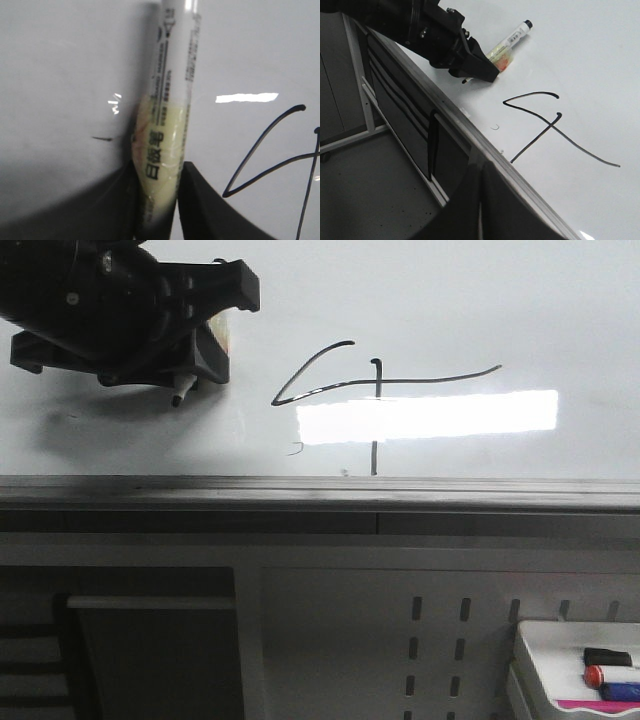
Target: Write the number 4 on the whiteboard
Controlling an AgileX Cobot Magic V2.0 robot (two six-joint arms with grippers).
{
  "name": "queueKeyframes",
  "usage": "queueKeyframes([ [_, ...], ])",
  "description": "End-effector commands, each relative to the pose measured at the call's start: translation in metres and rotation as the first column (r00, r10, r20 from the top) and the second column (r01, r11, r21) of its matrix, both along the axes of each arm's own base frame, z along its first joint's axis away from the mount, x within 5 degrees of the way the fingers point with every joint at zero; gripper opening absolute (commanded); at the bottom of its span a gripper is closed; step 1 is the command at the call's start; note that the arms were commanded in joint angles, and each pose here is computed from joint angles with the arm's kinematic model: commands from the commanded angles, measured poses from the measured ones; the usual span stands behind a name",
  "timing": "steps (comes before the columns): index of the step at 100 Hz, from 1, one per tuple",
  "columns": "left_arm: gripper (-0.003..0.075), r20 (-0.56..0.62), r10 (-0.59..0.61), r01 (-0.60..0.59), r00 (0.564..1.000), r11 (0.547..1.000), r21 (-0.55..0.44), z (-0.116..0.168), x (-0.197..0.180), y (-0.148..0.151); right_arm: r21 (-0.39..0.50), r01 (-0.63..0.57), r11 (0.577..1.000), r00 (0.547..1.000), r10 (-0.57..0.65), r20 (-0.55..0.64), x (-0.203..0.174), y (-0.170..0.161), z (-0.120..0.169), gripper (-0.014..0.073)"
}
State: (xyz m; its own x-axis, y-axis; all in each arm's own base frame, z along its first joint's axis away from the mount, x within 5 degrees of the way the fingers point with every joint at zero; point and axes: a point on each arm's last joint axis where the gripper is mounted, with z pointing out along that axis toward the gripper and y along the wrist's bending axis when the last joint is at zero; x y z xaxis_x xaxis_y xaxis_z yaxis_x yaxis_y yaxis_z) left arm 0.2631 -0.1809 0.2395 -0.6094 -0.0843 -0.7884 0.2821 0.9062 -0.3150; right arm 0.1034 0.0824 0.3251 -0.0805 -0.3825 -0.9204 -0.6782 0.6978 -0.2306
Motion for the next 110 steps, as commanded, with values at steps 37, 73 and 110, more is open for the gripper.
queueKeyframes([
  [37, 0.0379, 0.008, 0.092, -0.093, 0.996, 0.995, 0.030, -0.008, 0.010, 0.008, 0.073, 0.017, 0.997, 0.996, -0.024, 0.089, 0.002, -0.001, 0.017, -0.0066],
  [73, 0.0623, 0.019, 0.092, -0.093, 0.996, 0.995, 0.021, -0.004, 0.009, 0.008, 0.073, 0.017, 0.997, 0.996, -0.024, 0.089, 0.002, -0.001, 0.017, -0.0066],
  [110, 0.0635, 0.260, -0.027, 0.045, 0.965, 0.997, -0.062, 0.074, -0.037, 0.010, 0.101, 0.016, 0.995, 0.992, -0.029, 0.126, -0.003, -0.005, 0.023, -0.0066],
])
